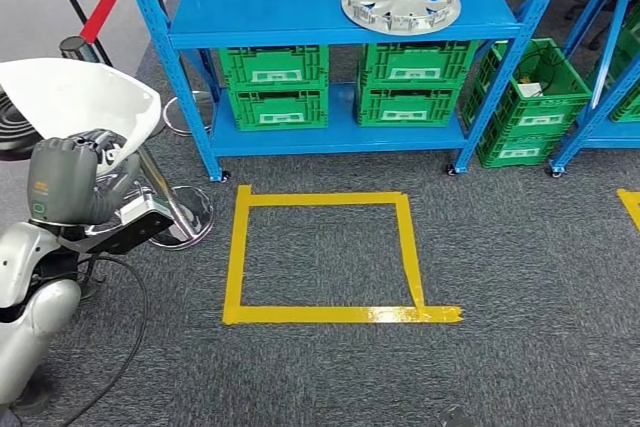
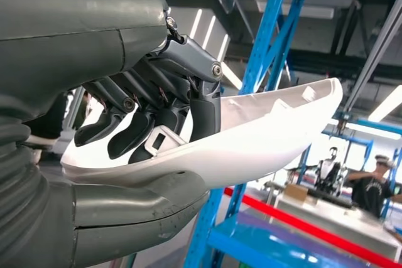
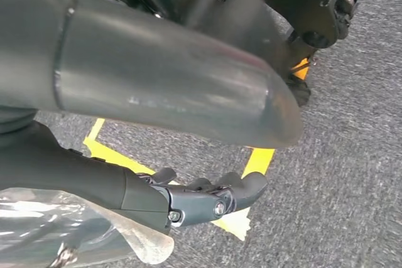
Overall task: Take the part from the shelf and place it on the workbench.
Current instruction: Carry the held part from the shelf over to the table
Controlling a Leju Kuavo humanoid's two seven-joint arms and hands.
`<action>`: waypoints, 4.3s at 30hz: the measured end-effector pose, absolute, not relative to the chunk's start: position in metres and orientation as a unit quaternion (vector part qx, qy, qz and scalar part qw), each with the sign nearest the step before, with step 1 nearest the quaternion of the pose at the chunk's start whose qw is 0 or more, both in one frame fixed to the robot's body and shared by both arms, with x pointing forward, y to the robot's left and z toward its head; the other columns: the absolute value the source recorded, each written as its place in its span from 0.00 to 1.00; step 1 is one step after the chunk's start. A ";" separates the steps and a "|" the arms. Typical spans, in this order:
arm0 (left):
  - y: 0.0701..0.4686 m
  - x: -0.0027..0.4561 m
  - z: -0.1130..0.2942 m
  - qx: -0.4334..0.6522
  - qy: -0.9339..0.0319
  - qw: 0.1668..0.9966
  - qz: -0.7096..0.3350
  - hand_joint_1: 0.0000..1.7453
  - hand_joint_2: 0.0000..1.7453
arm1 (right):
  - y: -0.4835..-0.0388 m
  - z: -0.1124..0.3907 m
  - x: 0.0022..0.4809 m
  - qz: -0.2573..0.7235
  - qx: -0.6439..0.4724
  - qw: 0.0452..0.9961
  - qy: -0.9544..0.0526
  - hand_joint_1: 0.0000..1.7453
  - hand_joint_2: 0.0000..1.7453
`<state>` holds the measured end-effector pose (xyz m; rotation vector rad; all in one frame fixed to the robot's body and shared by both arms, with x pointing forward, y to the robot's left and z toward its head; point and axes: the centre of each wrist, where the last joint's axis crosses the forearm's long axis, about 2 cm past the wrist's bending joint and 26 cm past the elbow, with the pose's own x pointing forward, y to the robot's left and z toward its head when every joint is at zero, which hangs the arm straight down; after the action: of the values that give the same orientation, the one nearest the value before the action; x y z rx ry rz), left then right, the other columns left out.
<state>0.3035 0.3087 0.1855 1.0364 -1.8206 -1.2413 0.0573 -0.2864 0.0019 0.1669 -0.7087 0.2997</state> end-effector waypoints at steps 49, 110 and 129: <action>0.298 0.312 0.197 0.394 -0.711 0.341 -0.472 0.99 1.00 | -0.281 0.008 0.063 0.136 0.080 0.926 -0.344 0.00 0.00; 0.298 0.311 0.191 0.393 -0.708 0.350 -0.471 0.99 1.00 | -0.277 0.011 0.066 0.136 0.082 0.929 -0.334 0.00 0.00; 0.298 0.314 0.193 0.395 -0.708 0.348 -0.470 0.99 1.00 | -0.276 0.011 0.068 0.134 0.085 0.929 -0.334 0.00 0.00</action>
<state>0.3138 0.2980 0.1927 1.0233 -1.8367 -1.2184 0.0680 -0.2756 0.0110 0.1736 -0.6846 0.2746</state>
